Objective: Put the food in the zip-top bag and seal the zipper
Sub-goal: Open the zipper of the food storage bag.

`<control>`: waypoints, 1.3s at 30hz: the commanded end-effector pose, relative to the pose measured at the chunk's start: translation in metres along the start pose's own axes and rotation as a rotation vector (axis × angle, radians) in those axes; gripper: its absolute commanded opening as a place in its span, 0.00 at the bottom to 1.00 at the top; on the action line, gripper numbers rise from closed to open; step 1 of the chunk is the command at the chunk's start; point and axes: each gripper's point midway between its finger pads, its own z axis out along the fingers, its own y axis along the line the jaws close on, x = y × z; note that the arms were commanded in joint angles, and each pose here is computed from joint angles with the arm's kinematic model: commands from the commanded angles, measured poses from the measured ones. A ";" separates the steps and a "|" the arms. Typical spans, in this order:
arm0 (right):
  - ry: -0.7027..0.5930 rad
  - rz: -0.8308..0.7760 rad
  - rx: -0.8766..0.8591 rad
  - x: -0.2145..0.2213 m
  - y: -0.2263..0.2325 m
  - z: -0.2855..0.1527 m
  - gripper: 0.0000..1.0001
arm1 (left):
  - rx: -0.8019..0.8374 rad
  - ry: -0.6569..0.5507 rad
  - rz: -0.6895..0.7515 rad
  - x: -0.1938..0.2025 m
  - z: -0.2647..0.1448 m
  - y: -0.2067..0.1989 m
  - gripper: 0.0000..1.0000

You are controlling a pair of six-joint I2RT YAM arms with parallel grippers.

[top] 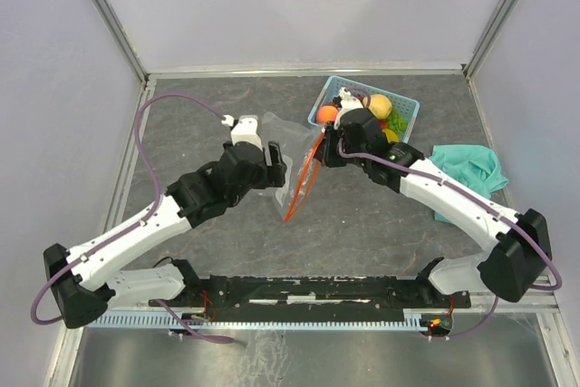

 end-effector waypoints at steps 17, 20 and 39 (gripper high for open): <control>0.174 0.190 0.072 0.022 0.005 0.005 0.02 | -0.095 -0.237 0.448 0.004 -0.012 -0.072 0.71; 0.188 0.200 0.074 0.025 0.004 0.007 0.02 | -0.143 -0.247 0.499 0.008 -0.011 -0.069 0.69; 0.208 0.242 0.018 0.027 0.016 0.017 0.03 | -0.268 -0.201 0.668 0.029 -0.002 -0.047 0.35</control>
